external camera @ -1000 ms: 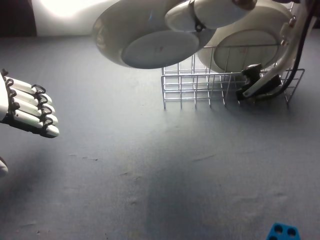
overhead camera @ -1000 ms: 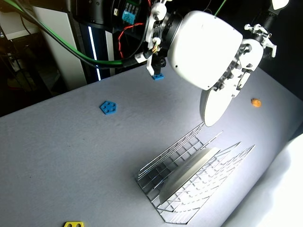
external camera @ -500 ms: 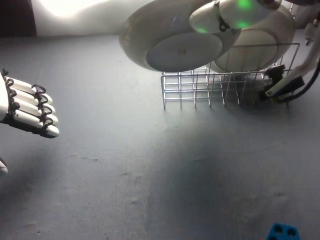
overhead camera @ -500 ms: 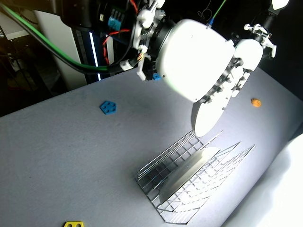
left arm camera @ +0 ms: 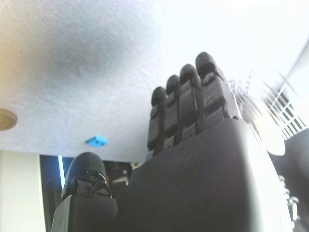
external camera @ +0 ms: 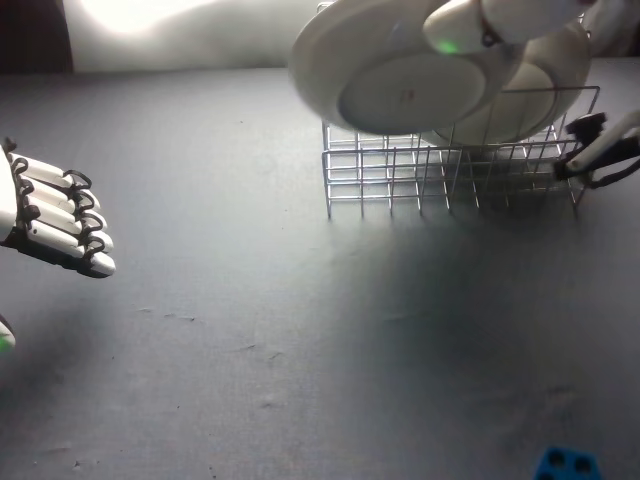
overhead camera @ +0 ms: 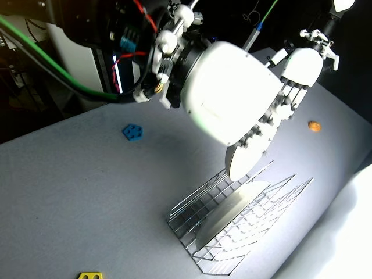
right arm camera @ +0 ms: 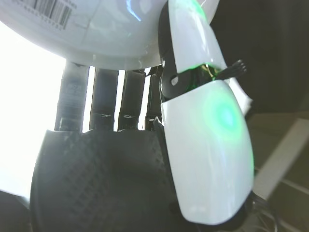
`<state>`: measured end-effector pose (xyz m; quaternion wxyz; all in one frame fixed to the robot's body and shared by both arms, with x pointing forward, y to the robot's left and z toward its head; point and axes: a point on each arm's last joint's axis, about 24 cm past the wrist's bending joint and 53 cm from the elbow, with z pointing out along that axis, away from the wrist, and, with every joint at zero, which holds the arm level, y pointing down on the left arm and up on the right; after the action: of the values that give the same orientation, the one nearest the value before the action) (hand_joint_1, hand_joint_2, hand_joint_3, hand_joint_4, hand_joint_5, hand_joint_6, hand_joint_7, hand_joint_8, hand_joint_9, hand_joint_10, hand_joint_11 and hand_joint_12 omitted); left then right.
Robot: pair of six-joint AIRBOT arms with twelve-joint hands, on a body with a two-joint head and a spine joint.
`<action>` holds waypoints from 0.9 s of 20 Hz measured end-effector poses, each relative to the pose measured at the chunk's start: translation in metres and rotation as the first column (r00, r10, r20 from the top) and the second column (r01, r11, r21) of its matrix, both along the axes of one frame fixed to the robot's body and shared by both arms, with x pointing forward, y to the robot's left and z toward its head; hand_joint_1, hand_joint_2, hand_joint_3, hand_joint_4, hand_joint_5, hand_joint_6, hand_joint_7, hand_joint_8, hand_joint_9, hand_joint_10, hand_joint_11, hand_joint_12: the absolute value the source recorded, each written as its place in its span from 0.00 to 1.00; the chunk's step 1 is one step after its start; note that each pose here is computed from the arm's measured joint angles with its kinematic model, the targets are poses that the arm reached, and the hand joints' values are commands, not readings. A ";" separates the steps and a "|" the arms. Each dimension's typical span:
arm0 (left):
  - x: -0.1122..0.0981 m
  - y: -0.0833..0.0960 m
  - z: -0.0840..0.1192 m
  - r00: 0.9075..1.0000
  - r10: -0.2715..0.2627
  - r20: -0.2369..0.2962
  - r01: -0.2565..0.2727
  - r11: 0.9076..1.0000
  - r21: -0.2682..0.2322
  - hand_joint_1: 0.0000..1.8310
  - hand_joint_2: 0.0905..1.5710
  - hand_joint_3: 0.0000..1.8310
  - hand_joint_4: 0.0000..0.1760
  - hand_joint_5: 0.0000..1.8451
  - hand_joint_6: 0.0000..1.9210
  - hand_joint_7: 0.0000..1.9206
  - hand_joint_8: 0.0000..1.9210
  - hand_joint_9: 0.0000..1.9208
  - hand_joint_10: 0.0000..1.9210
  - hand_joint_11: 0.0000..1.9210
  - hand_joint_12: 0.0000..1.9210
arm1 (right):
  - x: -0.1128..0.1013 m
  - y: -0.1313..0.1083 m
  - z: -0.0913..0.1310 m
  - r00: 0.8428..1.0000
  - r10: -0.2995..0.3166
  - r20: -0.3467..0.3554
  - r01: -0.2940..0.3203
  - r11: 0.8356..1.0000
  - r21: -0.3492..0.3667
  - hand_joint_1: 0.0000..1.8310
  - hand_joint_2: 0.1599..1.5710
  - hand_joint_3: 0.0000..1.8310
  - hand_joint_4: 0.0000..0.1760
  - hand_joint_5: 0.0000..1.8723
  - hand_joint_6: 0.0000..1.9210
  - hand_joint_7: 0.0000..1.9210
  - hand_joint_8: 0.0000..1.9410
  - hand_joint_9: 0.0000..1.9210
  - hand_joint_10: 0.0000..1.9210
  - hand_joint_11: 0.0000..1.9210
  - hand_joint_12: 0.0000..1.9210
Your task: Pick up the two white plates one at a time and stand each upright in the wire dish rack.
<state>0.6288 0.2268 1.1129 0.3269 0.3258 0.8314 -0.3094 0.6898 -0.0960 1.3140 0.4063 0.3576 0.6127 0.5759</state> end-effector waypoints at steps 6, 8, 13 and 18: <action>0.000 0.000 0.000 1.000 0.000 0.000 0.000 1.000 0.000 0.00 0.73 0.00 0.00 0.11 0.00 0.10 0.00 0.08 0.00 0.00 0.15 | 0.006 -0.006 0.001 1.000 0.006 0.009 -0.006 1.000 -0.013 0.75 0.68 0.00 0.00 0.48 0.57 0.52 0.47 0.49 0.60 0.37 0.67; 0.000 0.000 0.000 1.000 0.000 0.000 0.000 1.000 0.000 0.00 0.72 0.00 0.00 0.11 0.00 0.10 0.00 0.08 0.00 0.00 0.18 | 0.009 -0.008 -0.001 1.000 0.010 0.011 -0.009 1.000 -0.022 0.75 0.68 0.00 0.00 0.49 0.57 0.52 0.47 0.48 0.61 0.36 0.66; 0.000 0.000 0.000 1.000 0.000 0.000 0.000 1.000 0.000 0.00 0.73 0.00 0.00 0.09 0.00 0.08 0.00 0.07 0.00 0.00 0.15 | 0.013 -0.011 -0.007 1.000 0.011 0.005 -0.011 0.999 -0.040 0.75 0.67 0.00 0.00 0.49 0.57 0.52 0.45 0.48 0.60 0.36 0.66; 0.000 0.000 0.000 1.000 0.000 0.000 0.000 1.000 0.000 0.00 0.73 0.00 0.00 0.09 0.00 0.08 0.00 0.06 0.00 0.00 0.14 | 0.017 -0.006 -0.019 1.000 0.027 -0.010 -0.027 0.998 -0.062 0.75 0.68 0.00 0.00 0.49 0.56 0.51 0.48 0.48 0.61 0.36 0.67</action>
<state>0.6288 0.2267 1.1130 0.3269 0.3257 0.8314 -0.3096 0.7072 -0.1022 1.2948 0.4065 0.3392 0.6370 0.5603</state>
